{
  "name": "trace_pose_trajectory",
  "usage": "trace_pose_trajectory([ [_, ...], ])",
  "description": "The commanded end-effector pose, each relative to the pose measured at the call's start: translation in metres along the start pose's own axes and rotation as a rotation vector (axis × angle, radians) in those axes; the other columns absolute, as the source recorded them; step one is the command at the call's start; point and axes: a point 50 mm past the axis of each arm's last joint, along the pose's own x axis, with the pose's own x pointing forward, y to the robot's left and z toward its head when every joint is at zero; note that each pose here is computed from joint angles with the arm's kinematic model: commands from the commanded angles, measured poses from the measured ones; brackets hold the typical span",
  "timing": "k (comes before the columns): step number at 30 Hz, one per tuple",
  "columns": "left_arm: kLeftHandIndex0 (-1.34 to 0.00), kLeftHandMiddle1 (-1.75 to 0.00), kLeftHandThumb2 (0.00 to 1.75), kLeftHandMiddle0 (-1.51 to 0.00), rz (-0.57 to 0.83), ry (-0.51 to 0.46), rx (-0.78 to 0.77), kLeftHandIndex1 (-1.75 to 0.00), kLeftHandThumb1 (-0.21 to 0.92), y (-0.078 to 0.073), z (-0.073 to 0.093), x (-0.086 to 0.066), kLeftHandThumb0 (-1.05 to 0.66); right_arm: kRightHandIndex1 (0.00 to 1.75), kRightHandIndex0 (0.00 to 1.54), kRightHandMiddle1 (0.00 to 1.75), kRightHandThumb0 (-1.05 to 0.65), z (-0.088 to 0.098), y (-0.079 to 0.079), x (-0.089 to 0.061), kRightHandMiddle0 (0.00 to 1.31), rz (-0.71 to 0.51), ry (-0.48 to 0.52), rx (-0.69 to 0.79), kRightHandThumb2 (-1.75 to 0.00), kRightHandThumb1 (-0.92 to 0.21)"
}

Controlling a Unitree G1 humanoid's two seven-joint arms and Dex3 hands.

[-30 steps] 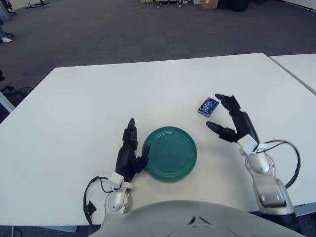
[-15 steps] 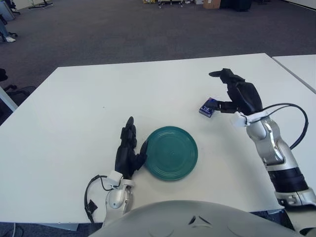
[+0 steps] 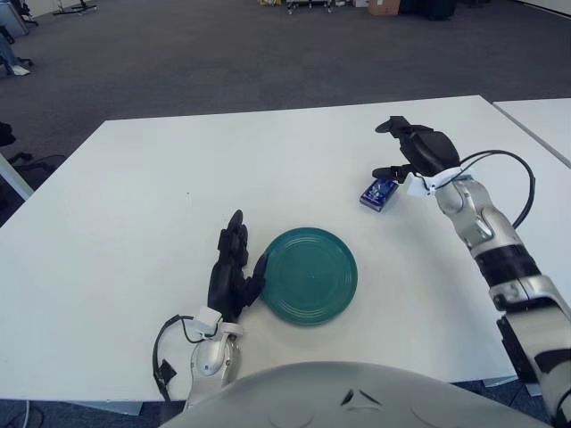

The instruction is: Put the gum into the plate.

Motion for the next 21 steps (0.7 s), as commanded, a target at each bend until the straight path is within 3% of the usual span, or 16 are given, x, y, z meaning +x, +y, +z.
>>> trace_pose_trajectory([
  [1,0.0,-0.02,0.38,-0.18,0.003,0.098,-0.025,-0.44,0.92,-0.002,-0.021,-0.001,-0.77,0.05,0.48,0.97,-0.65,-0.001,0.01,0.013,0.09,0.048,-0.014,-0.044,-0.41,-0.92],
  [14,0.0,-0.02,0.39,-0.2,0.014,0.102,-0.028,-0.46,0.92,0.0,-0.019,-0.002,-0.75,0.04,0.49,0.98,-0.67,-0.015,0.057,0.008,0.04,0.223,0.109,-0.052,-0.48,-0.92],
  [21,0.0,-0.02,0.38,-0.22,0.013,0.106,-0.043,-0.49,0.92,0.0,-0.019,-0.001,-0.74,0.04,0.49,0.98,-0.7,-0.013,0.07,0.006,0.04,0.282,0.146,-0.052,-0.51,-0.92],
])
